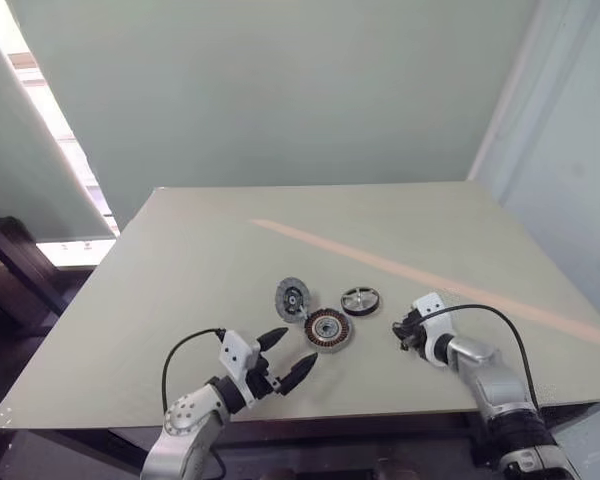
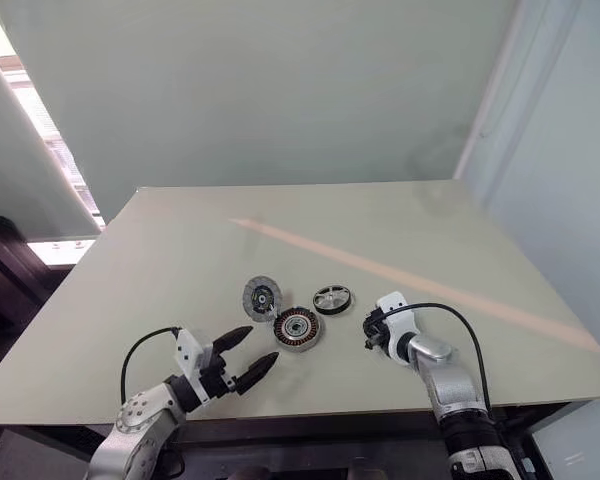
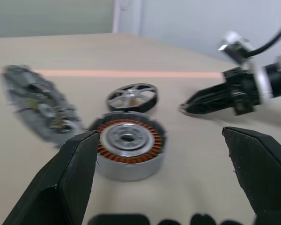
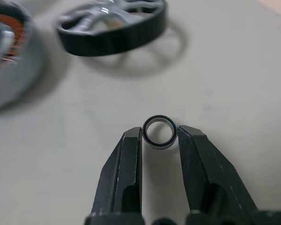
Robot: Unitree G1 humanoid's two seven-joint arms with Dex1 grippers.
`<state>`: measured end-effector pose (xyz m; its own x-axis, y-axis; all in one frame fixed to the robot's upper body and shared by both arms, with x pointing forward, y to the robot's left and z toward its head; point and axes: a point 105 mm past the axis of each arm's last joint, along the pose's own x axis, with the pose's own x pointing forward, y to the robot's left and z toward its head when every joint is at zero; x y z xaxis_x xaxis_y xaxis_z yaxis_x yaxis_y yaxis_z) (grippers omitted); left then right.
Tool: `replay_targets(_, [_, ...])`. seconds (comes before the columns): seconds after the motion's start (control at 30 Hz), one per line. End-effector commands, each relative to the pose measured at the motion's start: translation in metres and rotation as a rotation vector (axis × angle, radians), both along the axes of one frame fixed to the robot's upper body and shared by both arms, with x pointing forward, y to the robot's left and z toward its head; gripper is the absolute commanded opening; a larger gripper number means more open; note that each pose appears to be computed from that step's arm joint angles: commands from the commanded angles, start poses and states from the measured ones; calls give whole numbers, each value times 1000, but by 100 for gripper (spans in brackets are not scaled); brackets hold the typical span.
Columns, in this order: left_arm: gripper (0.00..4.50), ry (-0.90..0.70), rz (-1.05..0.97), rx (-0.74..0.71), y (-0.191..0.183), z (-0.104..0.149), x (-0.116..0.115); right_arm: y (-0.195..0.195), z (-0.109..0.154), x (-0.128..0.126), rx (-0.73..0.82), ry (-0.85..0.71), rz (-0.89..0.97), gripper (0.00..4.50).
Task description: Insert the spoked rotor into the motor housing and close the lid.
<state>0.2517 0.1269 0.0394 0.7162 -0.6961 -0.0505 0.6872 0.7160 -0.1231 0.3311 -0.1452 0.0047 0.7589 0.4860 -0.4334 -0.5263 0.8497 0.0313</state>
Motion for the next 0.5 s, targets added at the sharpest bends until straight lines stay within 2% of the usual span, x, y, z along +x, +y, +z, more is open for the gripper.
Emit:
replay_targets(0.03, [450, -55, 33, -7, 13, 10, 5, 15, 31, 2, 86, -71, 17, 80])
replay_targets(0.17, [450, -47, 80, -7, 27, 4, 6, 44, 46, -2, 161, -89, 42, 80])
replay_targets(0.5, [450, -41, 83, -21, 24, 0, 3, 96, 54, -5, 185, -94, 124, 80])
